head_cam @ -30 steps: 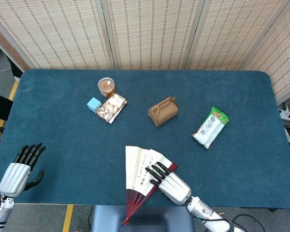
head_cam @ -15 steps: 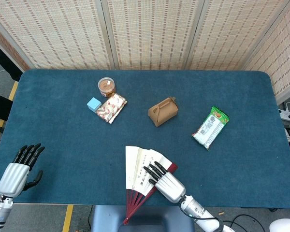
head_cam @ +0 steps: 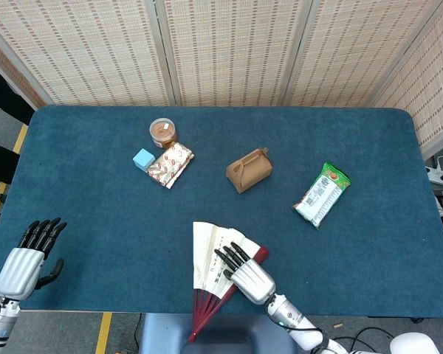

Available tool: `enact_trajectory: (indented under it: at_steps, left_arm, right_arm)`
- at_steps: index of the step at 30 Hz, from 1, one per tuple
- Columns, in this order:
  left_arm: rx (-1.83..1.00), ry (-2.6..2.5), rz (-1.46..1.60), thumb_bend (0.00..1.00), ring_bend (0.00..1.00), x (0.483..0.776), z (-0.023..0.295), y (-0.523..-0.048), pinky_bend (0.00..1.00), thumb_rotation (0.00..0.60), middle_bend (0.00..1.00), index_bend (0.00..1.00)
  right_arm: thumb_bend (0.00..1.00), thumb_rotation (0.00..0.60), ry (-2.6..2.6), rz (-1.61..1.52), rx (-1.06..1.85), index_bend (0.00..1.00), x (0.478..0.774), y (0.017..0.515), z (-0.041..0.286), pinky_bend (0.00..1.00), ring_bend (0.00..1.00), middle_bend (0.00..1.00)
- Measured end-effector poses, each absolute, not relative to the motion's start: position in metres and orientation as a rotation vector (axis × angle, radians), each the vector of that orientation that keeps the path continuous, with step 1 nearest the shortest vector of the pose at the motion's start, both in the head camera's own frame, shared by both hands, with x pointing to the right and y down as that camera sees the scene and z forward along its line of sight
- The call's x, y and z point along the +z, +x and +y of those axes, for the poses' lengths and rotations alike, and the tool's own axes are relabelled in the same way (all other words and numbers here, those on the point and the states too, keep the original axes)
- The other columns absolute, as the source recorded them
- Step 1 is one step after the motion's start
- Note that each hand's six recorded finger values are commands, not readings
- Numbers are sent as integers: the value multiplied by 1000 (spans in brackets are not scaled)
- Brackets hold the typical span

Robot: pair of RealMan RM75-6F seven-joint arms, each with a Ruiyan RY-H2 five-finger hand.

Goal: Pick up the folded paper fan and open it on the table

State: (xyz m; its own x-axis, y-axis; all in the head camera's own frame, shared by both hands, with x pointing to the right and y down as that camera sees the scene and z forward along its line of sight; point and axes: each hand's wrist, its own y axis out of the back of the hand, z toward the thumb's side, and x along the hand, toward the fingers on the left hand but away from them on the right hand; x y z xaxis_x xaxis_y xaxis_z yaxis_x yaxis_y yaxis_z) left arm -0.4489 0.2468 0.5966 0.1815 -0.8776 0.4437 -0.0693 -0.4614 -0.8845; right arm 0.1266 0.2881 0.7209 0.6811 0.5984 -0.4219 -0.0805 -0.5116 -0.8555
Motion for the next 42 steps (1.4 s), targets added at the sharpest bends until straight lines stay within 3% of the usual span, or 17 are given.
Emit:
enact_trajectory:
  at_steps: [3,14,18,24,30,42]
  left_arm:
    - [-1359,-1708,910,454,0,596,247,-448,28,600,0,23]
    - [-1364,-1711,909,454,0,595,249,-446,29,600,0,24]
    - [-1365,-1725,908,455,0,597,249,-447,29,600,0,41]
    - [-1357,-1861,954,475,0,605,250,-446,30,600,0,165]
    - [-1334,-2068,1053,472,0,622,249,-448,28,600,0,158]
    - [-1216,-2393,1206,448,0,659,233,-429,27,600,0,87]
  right_arm:
    - [404,600,-1922,-441,853,624,716,120,283,0,0,80]
    - [585,600,-1879,-593,732,691,668,112,247,0,0,118]
    - [602,600,-1850,-634,701,702,645,104,226,0,0,118]
    - [605,600,-1862,-650,693,708,614,83,191,0,0,118]
    - [605,600,-1881,-718,702,748,586,64,152,0,0,143]
    - [605,600,-2056,-880,708,750,555,30,121,0,0,143]
